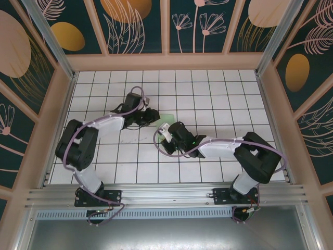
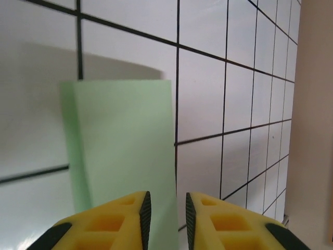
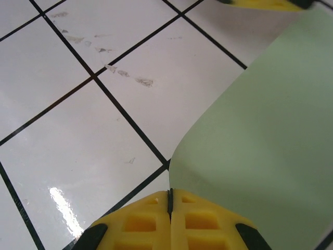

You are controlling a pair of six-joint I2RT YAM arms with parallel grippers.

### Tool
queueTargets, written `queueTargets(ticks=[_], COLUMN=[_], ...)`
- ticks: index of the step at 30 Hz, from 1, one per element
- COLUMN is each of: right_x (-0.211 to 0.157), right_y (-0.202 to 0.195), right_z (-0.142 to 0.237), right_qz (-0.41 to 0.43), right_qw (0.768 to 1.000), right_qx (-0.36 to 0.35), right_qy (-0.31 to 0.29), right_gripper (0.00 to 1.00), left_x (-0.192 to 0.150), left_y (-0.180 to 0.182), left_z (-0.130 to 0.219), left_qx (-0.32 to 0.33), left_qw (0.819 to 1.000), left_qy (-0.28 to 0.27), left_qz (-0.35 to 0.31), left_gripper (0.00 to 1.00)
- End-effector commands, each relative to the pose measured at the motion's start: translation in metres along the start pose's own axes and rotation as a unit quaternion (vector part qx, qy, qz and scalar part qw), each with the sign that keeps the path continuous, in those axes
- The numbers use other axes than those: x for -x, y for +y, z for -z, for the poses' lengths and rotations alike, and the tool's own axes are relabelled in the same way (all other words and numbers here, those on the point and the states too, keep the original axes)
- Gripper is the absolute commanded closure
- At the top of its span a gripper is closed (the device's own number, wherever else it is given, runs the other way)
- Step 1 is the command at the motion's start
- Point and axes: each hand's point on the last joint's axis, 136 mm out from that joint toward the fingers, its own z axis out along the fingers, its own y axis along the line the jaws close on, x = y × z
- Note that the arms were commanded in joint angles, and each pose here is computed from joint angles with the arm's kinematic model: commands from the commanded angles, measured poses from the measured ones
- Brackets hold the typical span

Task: Fold a paper plane with a square sheet of paper (fold left side to right side)
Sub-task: Third fold the triangle at the center of the table.

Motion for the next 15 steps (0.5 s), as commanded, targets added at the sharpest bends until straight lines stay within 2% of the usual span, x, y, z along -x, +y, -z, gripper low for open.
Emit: queueTargets(ticks=[1,8,15], right_x=[0.001,-0.001,0.002], right_y=[0.006,0.004,-0.001], right_z=[-0.005,-0.009,-0.007], right_qz=[-0.021,-0.043,-0.068], right_qw=[0.999,0.998,0.996], right_qx=[0.027,0.032,0.048], right_qy=[0.008,0.013,0.012], right_gripper=[1.0,1.0,1.0], left_x=[-0.002,-0.005,-0.018], left_y=[-0.011,0.002,0.028], left_z=[-0.023,-0.062,-0.077], left_qx=[-0.017,0.017,0.05], left_qw=[0.998,0.995,0.992], left_qy=[0.044,0.086,0.107], left_qz=[-0.034,-0.048,-0.044], left_gripper=[0.75,0.77,0.78])
